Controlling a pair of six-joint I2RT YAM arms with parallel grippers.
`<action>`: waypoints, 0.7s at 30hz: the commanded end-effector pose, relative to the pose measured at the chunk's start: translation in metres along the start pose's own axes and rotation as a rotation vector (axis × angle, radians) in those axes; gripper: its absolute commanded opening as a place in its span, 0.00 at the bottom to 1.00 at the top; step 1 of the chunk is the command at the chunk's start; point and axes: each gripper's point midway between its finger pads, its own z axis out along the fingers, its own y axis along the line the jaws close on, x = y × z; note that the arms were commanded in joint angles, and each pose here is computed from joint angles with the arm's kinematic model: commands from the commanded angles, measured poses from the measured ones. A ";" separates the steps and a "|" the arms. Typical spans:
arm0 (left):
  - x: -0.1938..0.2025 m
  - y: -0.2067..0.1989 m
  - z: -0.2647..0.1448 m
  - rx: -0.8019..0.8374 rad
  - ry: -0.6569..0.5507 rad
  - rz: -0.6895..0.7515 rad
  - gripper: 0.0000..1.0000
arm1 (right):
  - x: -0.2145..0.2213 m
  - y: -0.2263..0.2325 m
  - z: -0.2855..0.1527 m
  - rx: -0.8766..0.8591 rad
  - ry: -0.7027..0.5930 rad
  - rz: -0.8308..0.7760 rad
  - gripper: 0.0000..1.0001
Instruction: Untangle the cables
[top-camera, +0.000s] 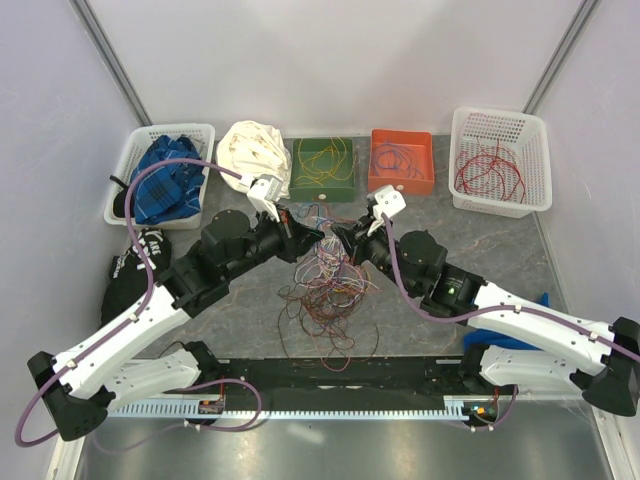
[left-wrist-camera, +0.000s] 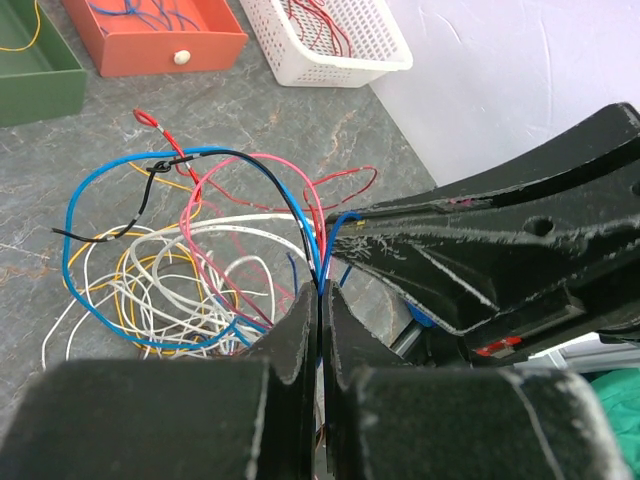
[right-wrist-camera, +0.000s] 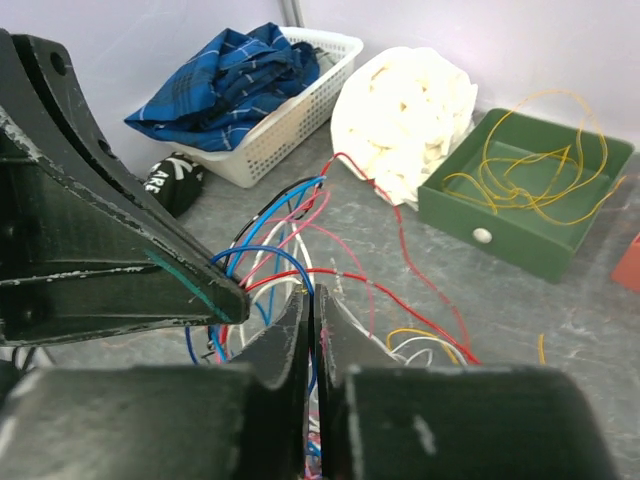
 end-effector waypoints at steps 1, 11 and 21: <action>-0.004 0.001 -0.003 0.000 -0.022 0.033 0.02 | -0.043 -0.001 -0.008 0.013 -0.114 0.046 0.00; 0.021 0.064 -0.004 -0.300 0.030 0.006 0.19 | -0.116 -0.008 -0.039 0.058 -0.185 0.042 0.00; 0.021 0.104 -0.035 -0.501 -0.043 -0.034 1.00 | -0.193 -0.027 -0.065 0.178 -0.276 -0.010 0.00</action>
